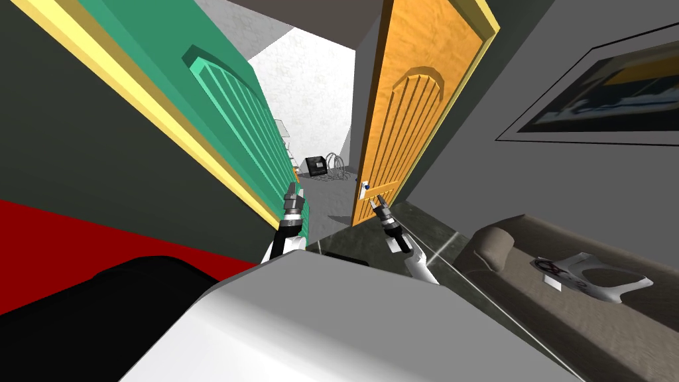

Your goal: Push the door open

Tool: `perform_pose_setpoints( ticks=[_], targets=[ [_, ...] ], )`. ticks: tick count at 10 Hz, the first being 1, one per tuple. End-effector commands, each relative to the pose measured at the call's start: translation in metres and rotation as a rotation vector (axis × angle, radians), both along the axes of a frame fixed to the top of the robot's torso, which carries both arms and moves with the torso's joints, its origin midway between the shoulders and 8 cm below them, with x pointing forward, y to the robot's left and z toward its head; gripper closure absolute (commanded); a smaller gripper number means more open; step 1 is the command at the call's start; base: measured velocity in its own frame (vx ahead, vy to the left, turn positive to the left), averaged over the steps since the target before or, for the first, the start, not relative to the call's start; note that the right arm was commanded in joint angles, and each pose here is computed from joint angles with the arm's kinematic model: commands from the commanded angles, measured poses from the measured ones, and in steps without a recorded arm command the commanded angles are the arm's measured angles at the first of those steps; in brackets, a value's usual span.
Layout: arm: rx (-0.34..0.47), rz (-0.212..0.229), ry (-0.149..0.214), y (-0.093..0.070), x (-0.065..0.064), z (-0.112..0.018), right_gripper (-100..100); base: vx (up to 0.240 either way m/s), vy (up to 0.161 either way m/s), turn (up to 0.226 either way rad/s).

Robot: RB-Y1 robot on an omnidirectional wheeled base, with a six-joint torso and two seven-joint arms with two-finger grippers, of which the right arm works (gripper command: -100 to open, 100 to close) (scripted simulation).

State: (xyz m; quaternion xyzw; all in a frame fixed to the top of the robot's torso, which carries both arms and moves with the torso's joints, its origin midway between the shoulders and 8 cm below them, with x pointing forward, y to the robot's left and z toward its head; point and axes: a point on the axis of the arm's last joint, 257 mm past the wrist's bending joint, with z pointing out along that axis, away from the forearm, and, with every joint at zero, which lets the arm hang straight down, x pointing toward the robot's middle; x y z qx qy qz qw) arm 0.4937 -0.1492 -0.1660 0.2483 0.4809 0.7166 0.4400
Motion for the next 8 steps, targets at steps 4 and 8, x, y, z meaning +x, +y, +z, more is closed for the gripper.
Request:
perform_pose_setpoints(
  ticks=[4,8],
  targets=[
    [-0.037,0.037,0.085,-0.003,0.015,-0.035,-100,0.062,-0.019,0.003],
    [-0.06,0.054,0.135,-0.007,0.023,-0.053,-100,0.057,-0.015,0.003]
  ],
)
